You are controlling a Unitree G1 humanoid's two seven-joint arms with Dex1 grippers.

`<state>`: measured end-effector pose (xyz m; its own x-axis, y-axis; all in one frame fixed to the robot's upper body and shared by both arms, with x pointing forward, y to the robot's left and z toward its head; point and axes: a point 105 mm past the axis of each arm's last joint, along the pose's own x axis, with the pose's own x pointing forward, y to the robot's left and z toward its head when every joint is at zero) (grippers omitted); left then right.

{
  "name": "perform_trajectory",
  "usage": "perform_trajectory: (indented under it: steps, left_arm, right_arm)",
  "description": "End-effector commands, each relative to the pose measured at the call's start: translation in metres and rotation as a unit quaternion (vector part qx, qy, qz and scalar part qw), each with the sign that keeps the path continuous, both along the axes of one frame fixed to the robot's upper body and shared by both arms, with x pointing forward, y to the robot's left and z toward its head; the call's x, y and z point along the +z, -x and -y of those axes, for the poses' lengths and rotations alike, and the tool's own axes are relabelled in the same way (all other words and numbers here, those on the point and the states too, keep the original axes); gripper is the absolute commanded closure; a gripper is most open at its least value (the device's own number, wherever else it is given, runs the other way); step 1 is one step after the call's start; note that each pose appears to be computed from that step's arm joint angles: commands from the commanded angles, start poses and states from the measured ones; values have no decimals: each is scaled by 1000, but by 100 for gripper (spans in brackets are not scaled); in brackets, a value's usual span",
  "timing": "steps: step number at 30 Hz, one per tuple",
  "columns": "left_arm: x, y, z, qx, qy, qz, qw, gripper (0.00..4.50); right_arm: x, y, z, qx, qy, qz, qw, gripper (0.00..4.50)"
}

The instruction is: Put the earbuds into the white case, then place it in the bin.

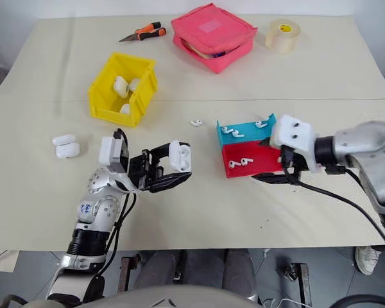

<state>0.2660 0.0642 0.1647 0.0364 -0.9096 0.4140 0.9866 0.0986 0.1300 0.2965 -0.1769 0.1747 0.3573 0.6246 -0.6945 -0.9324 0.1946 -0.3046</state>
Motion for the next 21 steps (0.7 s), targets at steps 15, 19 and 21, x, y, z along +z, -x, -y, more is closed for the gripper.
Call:
perform_trajectory:
  steps: [15, 19, 21]
  left_arm:
    - [4, 4, 9, 3, 10, 14, 1000, 163]
    - [5, 4, 9, 4, 10, 14, 1000, 163]
    - [5, 4, 9, 4, 10, 13, 1000, 163]
  right_arm:
    - [-15, -37, -24, 66, 129, 21, 989, 277]
    - [-15, -42, -28, 74, 139, 33, 987, 277]
    - [-16, -42, -31, 79, 143, 35, 986, 277]
